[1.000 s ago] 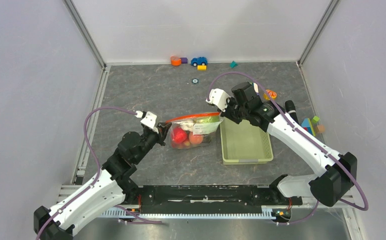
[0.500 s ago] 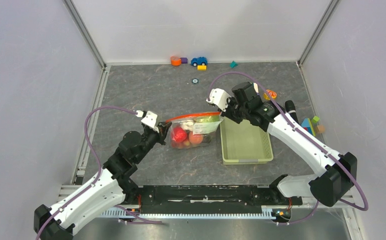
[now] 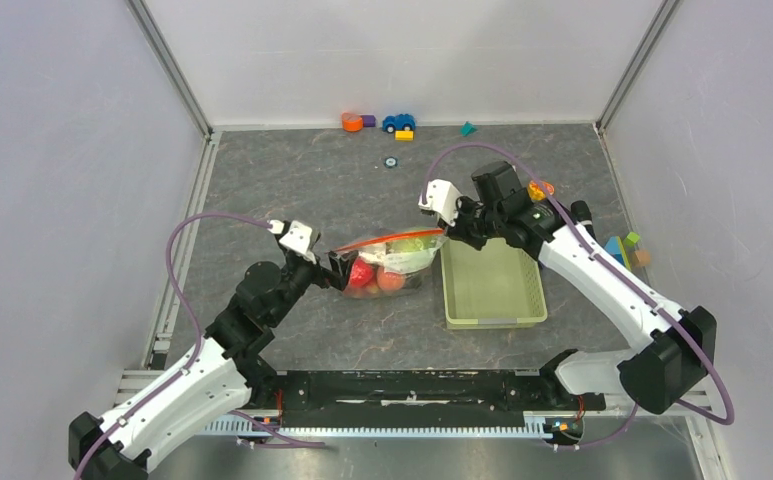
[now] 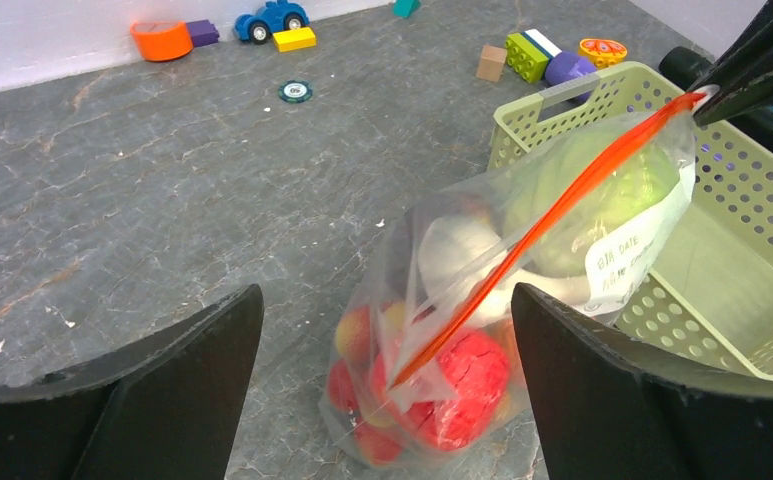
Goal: Place the food in the zip-top bag and seal the zipper
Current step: Zip the zipper food storage bag at the center of the board, then place the zipper food storage bag at the center of the board.
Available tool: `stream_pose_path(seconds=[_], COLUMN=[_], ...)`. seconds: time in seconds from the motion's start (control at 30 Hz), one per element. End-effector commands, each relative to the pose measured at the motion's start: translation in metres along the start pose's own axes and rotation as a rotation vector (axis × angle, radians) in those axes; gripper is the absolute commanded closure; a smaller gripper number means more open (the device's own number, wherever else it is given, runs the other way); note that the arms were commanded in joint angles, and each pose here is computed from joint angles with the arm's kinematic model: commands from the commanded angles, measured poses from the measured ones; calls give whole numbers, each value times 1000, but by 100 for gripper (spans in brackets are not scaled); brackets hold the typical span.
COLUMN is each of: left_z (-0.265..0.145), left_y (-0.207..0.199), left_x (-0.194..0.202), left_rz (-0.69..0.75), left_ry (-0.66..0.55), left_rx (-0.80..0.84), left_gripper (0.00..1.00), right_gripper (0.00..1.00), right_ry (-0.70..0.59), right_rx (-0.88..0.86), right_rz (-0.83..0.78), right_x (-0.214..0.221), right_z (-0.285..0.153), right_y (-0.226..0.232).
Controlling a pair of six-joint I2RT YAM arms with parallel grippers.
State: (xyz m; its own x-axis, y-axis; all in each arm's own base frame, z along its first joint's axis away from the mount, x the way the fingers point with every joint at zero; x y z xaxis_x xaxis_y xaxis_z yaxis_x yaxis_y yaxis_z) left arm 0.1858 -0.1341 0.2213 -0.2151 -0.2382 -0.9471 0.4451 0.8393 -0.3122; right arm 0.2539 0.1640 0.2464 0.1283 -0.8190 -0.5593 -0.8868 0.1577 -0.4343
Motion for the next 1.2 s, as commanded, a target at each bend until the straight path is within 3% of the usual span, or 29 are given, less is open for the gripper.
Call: stream_pose_path(seconds=[0.0, 0.17, 0.27, 0.37, 0.57, 0.73, 0.9, 1.17], left_z=[-4, -12, -19, -27, -41, -46, -44, -45], left_y=[-9, -8, 1, 11, 30, 38, 33, 29], left_x=[-27, -47, -60, -72, -83, -80, -84, -90], left_rz=[-21, -90, -155, -235, -313, -331, -352, -366], left_ry=[-87, -169, -229, -291, -341, -352, -356, -341], left_rx=[40, -10, -122, -253, -474, -568, -527, -514], left_gripper=[0, 0, 0, 0, 0, 0, 0, 0], right_gripper=[94, 95, 94, 91, 80, 53, 3, 2], right_ry=[-219, -181, -63, 68, 123, 90, 46, -117], right_rx=[-73, 10, 139, 255, 261, 274, 399, 791], right_rz=[0, 172, 306, 426, 534, 488, 455, 598], right_x=[-38, -47, -40, -29, -25, -31, -39, -26], right_z=[5, 27, 41, 59, 95, 93, 55, -43], right_y=[-4, -28, -48, -66, -86, -97, -107, -89])
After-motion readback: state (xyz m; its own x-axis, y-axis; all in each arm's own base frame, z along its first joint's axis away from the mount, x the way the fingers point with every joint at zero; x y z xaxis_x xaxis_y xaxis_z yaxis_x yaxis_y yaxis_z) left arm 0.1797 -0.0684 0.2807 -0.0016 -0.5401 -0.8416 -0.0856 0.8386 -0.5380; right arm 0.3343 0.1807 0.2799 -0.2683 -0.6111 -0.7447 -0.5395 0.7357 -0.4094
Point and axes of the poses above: each gripper's point midway between its finger pads, its own z axis out along the fingers, its own y axis along the line the jaws close on, x = y × z, the point moved 7 cm from there along -z, back along the fingers, and after that the axes turned 14 degrees about -z, right-handed, at the moved point
